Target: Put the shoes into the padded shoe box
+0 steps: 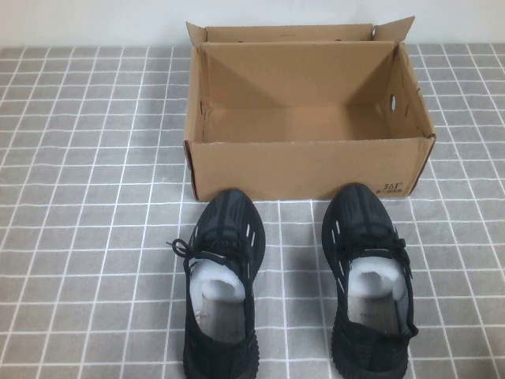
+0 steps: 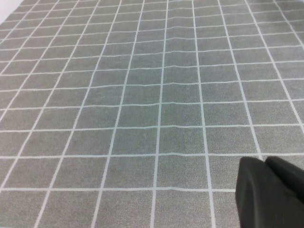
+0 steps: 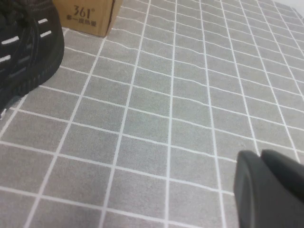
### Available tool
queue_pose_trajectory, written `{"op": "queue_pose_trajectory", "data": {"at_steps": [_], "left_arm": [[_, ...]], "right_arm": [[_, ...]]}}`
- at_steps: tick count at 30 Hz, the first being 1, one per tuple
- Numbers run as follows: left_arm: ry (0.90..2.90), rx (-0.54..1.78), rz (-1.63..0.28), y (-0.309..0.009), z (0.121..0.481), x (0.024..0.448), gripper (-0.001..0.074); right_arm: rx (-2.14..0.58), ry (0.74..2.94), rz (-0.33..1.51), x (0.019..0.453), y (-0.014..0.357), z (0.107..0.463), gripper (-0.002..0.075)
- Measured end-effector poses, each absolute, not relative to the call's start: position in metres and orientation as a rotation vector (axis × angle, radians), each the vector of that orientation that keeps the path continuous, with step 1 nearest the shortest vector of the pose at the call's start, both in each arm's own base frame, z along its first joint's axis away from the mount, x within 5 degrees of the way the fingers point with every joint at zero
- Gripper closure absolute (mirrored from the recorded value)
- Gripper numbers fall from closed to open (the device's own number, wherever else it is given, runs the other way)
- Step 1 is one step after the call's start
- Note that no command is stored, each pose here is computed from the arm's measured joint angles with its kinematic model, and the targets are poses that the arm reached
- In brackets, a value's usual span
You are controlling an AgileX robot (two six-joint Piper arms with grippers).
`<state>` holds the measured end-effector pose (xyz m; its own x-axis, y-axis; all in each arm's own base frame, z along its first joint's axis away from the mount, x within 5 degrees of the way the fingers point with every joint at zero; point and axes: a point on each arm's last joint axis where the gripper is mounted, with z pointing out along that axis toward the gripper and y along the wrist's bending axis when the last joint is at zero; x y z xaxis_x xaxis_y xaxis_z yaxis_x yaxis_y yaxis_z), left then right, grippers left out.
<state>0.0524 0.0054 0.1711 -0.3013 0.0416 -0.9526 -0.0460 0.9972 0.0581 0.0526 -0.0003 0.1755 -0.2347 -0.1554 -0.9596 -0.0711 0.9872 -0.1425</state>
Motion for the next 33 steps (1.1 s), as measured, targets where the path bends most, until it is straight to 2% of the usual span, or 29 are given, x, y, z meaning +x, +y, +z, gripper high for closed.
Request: {"op": "queue_pose_trajectory", "data": {"at_steps": [5,33], "left_arm": [[1.875,-0.003,0.086,0.0054,0.1711,0.0524,0.0741],[1.874,0.022,0.068,0.0040,0.1711,0.0525,0.0741]], "right_arm": [[-0.102,1.814,-0.025,0.0525,-0.0001,0.1755,0.0733],[-0.102,1.813,-0.028,0.0526,-0.0003,0.1756,0.0733]]}}
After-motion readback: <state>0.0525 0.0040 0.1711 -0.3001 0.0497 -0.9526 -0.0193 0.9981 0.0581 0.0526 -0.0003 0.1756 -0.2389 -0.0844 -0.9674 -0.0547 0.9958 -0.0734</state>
